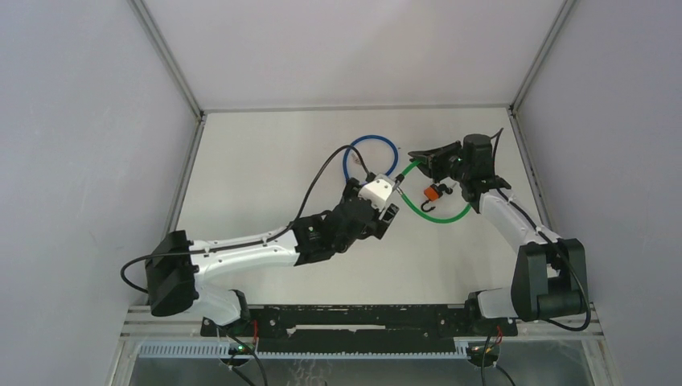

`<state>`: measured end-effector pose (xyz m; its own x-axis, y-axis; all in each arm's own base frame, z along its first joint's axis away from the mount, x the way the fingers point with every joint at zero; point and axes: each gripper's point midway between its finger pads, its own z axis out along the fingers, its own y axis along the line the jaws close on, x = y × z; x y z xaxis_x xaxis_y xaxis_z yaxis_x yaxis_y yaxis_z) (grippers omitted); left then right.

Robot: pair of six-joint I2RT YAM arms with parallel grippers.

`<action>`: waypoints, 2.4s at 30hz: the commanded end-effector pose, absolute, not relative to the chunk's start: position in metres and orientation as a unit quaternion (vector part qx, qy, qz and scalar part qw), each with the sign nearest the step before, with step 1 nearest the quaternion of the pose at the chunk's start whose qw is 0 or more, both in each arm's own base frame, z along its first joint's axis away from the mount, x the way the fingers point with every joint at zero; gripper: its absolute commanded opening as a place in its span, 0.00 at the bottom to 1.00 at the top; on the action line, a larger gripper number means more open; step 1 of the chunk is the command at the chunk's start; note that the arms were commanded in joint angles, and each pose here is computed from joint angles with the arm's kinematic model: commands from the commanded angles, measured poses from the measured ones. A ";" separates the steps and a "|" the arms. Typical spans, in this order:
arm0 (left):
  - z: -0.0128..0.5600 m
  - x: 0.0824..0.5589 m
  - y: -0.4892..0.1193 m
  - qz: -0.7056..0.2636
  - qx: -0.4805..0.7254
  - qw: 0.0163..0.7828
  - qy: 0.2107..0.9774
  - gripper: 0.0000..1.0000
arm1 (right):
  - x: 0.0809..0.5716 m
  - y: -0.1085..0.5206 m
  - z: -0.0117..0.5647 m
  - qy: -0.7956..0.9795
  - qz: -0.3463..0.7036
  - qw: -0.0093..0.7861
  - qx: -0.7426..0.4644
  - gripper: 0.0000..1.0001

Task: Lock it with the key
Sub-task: Lock the lock.

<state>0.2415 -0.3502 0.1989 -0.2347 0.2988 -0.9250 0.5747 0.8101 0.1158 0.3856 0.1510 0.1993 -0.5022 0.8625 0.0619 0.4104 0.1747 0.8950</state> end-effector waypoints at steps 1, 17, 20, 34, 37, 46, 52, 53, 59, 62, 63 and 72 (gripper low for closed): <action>0.242 0.254 -0.377 -0.179 0.274 0.580 0.746 0.83 | 0.398 0.159 0.234 0.708 0.509 0.266 0.412 0.00; 0.222 0.283 -0.379 -0.149 0.282 0.568 0.759 0.62 | 0.399 0.160 0.234 0.707 0.511 0.264 0.411 0.00; 0.219 0.287 -0.379 -0.152 0.282 0.565 0.761 0.55 | 0.399 0.159 0.234 0.706 0.513 0.265 0.411 0.00; 0.223 0.288 -0.382 -0.158 0.292 0.574 0.749 0.49 | 0.399 0.158 0.237 0.703 0.521 0.262 0.407 0.00; 0.223 0.288 -0.384 -0.159 0.295 0.574 0.747 0.39 | 0.398 0.157 0.239 0.703 0.522 0.264 0.404 0.00; 0.223 0.286 -0.386 -0.163 0.308 0.572 0.743 0.15 | 0.397 0.159 0.240 0.705 0.528 0.261 0.396 0.00; 0.224 0.285 -0.386 -0.165 0.312 0.571 0.741 0.26 | 0.396 0.160 0.241 0.705 0.532 0.258 0.392 0.00; 0.224 0.285 -0.387 -0.166 0.313 0.571 0.740 0.24 | 0.396 0.160 0.242 0.705 0.532 0.258 0.391 0.00; 0.219 0.281 -0.388 -0.166 0.321 0.563 0.743 0.00 | 0.397 0.158 0.240 0.705 0.528 0.259 0.396 0.00; 0.207 0.273 -0.385 -0.150 0.326 0.558 0.748 0.00 | 0.397 0.156 0.236 0.705 0.522 0.256 0.405 0.00; 0.203 0.269 -0.383 -0.141 0.326 0.558 0.750 0.00 | 0.397 0.155 0.235 0.705 0.520 0.257 0.408 0.00; 0.180 0.250 -0.353 -0.114 0.282 0.545 0.781 0.00 | 0.400 0.144 0.232 0.703 0.502 0.271 0.424 0.00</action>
